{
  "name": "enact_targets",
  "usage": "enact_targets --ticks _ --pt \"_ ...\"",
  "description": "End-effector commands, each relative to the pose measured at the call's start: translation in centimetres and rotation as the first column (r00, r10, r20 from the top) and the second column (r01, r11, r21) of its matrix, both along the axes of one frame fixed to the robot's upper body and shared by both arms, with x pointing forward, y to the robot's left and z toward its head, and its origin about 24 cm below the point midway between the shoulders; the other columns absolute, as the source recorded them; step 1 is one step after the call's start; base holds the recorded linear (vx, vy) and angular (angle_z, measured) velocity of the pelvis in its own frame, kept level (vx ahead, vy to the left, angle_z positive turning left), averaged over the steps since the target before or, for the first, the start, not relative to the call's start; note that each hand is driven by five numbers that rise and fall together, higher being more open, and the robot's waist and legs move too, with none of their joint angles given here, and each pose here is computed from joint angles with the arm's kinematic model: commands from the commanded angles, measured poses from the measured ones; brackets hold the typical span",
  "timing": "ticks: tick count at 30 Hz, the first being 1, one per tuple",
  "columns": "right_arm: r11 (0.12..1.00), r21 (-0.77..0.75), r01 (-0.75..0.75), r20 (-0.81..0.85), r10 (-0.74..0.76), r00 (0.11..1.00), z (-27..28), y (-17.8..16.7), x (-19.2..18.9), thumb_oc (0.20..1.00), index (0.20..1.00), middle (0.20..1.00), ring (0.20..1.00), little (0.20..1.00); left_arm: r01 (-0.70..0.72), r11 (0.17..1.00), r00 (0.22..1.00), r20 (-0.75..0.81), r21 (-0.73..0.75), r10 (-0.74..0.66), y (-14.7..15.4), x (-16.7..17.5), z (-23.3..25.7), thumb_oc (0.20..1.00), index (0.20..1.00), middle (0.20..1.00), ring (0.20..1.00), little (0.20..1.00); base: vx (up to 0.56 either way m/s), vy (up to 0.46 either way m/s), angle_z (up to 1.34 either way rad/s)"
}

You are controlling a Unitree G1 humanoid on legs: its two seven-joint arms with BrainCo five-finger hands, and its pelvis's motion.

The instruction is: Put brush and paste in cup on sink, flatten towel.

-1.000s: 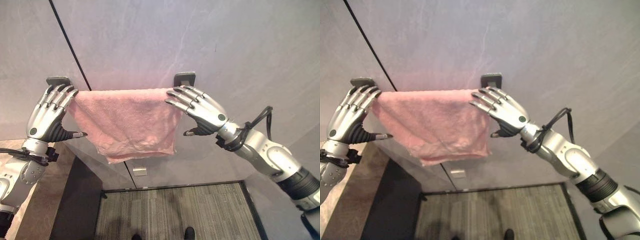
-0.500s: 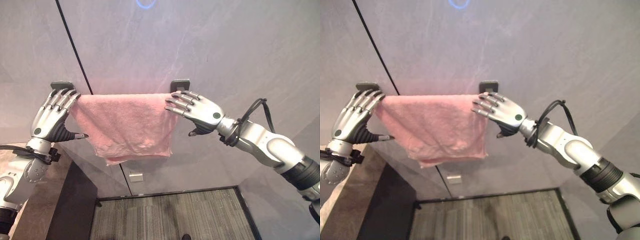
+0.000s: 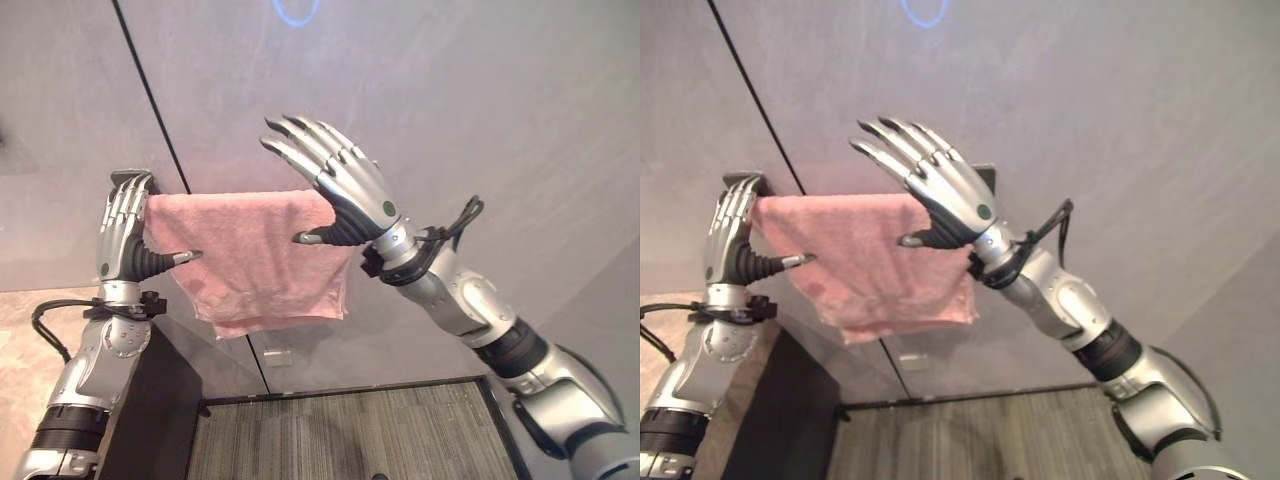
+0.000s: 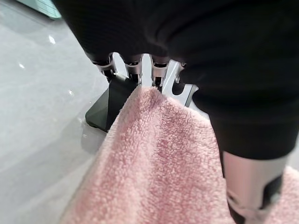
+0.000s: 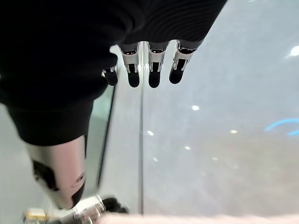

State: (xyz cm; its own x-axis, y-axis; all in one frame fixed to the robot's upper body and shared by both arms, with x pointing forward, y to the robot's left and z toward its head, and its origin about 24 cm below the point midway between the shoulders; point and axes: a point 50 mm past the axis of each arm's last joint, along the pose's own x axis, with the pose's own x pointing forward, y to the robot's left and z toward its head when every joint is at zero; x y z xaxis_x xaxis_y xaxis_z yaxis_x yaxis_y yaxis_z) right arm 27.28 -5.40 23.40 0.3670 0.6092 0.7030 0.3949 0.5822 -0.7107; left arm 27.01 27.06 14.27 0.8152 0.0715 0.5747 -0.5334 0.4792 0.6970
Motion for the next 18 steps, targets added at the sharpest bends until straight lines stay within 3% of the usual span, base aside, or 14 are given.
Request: enact_targets --ticks 1,2,3,5,6,8,10,12,13,14,15,16,17,18 --pt "0.976 0.216 0.01 0.2 -0.055 0.978 4.7 -3.3 -1.4 1.0 1.0 1.0 1.0 1.0 0.032 0.998 0.994 0.107 -0.059 -0.026 -0.8 -0.3 1.0 1.0 1.0 1.0 1.0 1.0 0.0 0.0 0.0" --pt "0.951 0.307 0.03 0.204 -0.097 0.974 4.1 -5.6 -2.4 1.0 1.0 1.0 1.0 1.0 0.042 0.988 0.979 0.204 -0.149 -0.011 -0.8 -1.4 1.7 1.0 1.0 1.0 1.0 1.0 0.0 0.0 0.0" --pt "0.933 0.353 0.064 0.151 -0.124 0.981 2.9 -7.3 -2.9 1.0 1.0 1.0 1.0 1.0 0.037 0.971 0.976 0.215 -0.237 0.015 -0.6 -2.3 1.0 1.0 1.0 1.0 1.0 1.0 0.0 0.0 0.0" --pt "0.927 0.367 0.079 0.123 -0.133 0.983 2.2 -8.1 -3.5 1.0 1.0 1.0 1.0 1.0 0.024 0.961 0.982 0.189 -0.276 0.03 -0.3 -3.0 0.3 1.0 1.0 1.0 1.0 1.0 0.0 -0.007 -0.04" --pt "0.884 0.432 0.178 -0.039 -0.179 0.983 -0.9 -11.1 -4.4 1.0 1.0 1.0 1.0 1.0 0.0 0.892 0.991 0.117 -0.452 0.059 0.2 -4.6 -2.2 1.0 1.0 1.0 1.0 1.0 0.0 -0.015 -0.15" --pt "0.883 0.423 0.206 -0.085 -0.188 0.979 -1.8 -11.7 -5.1 1.0 1.0 1.0 1.0 1.0 -0.007 0.884 0.995 0.081 -0.467 0.05 0.2 -5.3 -2.9 1.0 1.0 1.0 1.0 1.0 0.0 -0.014 -0.13" --pt "0.801 0.403 0.443 -0.382 -0.293 0.877 -7.4 -15.9 -6.0 1.0 1.0 1.0 1.0 1.0 -0.141 0.798 0.989 -0.124 -0.585 0.084 1.2 -7.5 -7.7 1.0 1.0 1.0 1.0 1.0 0.0 -0.021 -0.18" --pt "0.732 0.397 0.553 -0.526 -0.312 0.791 -10.3 -17.8 -7.0 1.0 1.0 1.0 1.0 1.0 -0.218 0.751 0.969 -0.231 -0.624 0.089 1.6 -9.0 -10.0 1.0 1.0 1.0 1.0 1.0 -0.01 -0.008 0.09" --pt "0.732 0.398 0.553 -0.527 -0.312 0.791 -10.4 -17.8 -7.1 1.0 1.0 1.0 1.0 1.0 -0.217 0.751 0.969 -0.232 -0.623 0.088 1.6 -9.0 -10.1 1.0 1.0 1.0 1.0 1.0 -0.04 -0.033 0.0" --pt "0.607 0.364 0.706 -0.761 -0.243 0.601 -16.3 -19.6 -7.5 1.0 1.0 1.0 1.0 1.0 -0.317 0.662 0.931 -0.356 -0.679 0.081 1.5 -9.7 -13.5 1.0 1.0 1.0 1.0 1.0 -0.06 -0.038 -0.13" --pt "0.545 0.308 0.78 -0.859 -0.194 0.475 -19.5 -20.1 -8.0 1.0 1.0 1.0 1.0 1.0 -0.387 0.623 0.886 -0.461 -0.68 0.048 1.1 -10.3 -15.9 1.0 1.0 1.0 1.0 1.0 -0.06 -0.042 -0.12" --pt "0.515 0.273 0.813 -0.905 -0.148 0.398 -21.4 -20.3 -8.4 1.0 1.0 1.0 1.0 1.0 -0.414 0.596 0.868 -0.496 -0.688 0.031 0.9 -10.7 -16.9 1.0 1.0 1.0 1.0 1.0 -0.06 -0.023 0.0" --pt "0.515 0.275 0.812 -0.905 -0.147 0.4 -21.4 -20.2 -8.4 1.0 1.0 1.0 1.0 1.0 -0.413 0.596 0.869 -0.494 -0.688 0.031 1.0 -10.6 -16.8 1.0 1.0 1.0 1.0 1.0 -0.04 -0.039 0.11" --pt "0.493 0.13 0.86 -0.983 -0.05 0.177 -26.1 -19.9 -9.3 1.0 1.0 1.0 1.0 1.0 -0.552 0.472 0.772 -0.636 -0.688 -0.023 0.2 -12.0 -20.9 1.0 1.0 1.0 1.0 1.0 -0.04 -0.038 0.12"
